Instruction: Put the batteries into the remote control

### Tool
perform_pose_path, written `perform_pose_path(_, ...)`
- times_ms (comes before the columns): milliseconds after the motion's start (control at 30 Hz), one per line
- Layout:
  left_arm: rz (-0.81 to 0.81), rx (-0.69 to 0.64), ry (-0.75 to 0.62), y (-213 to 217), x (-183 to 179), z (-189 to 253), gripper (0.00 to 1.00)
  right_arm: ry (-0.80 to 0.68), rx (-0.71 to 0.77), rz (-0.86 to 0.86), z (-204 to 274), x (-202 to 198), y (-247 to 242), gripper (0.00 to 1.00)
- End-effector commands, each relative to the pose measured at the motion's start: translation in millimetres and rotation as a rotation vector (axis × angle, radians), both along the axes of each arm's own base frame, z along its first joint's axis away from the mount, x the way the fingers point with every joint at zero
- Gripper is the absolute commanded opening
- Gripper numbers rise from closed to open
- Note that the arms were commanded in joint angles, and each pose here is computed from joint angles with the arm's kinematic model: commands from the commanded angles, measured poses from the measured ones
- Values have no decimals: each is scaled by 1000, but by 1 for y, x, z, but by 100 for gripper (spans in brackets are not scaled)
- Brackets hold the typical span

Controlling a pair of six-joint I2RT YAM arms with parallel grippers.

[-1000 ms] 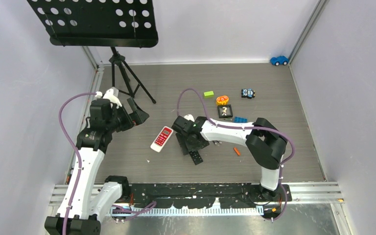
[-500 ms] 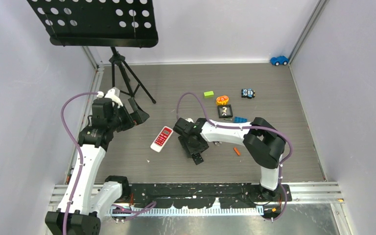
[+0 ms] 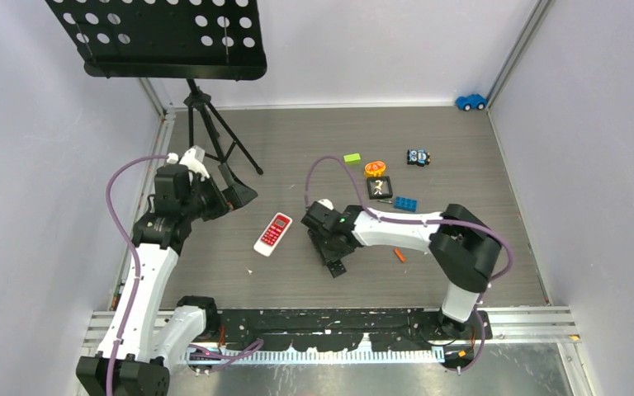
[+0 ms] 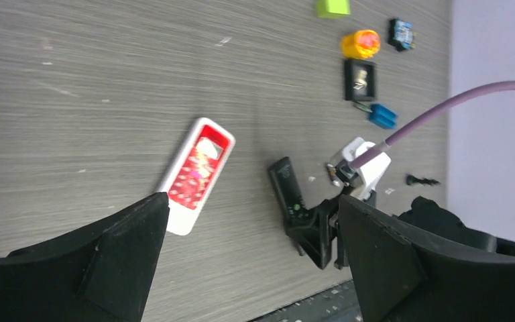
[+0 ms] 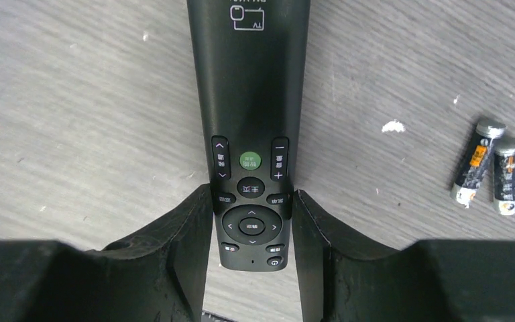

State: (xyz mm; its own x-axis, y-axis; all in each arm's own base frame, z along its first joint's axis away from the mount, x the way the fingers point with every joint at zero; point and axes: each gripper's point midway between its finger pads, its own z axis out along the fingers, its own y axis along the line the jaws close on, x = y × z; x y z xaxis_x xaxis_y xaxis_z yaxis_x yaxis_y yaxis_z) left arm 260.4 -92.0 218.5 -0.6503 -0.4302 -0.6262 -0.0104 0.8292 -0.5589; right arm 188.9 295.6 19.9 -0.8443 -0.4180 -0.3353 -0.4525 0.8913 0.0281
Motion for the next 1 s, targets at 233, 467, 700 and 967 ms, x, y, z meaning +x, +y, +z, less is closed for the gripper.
perform_pose_path(233,-309,-411,-112,-70,-10,51,100,-127,821,41,181,6,52,33)
perform_pose_path(467,-461,-559,-280,-87,-28,118,100,-235,1182,-68,285,32,31,34)
perform_pose_path(700,-576,-665,-319,-107,-46,144,100,-337,1501,-204,362,43,20,36)
perform_pose_path(967,-725,-714,-263,-143,-65,145,100,-318,1675,-186,398,43,26,38)
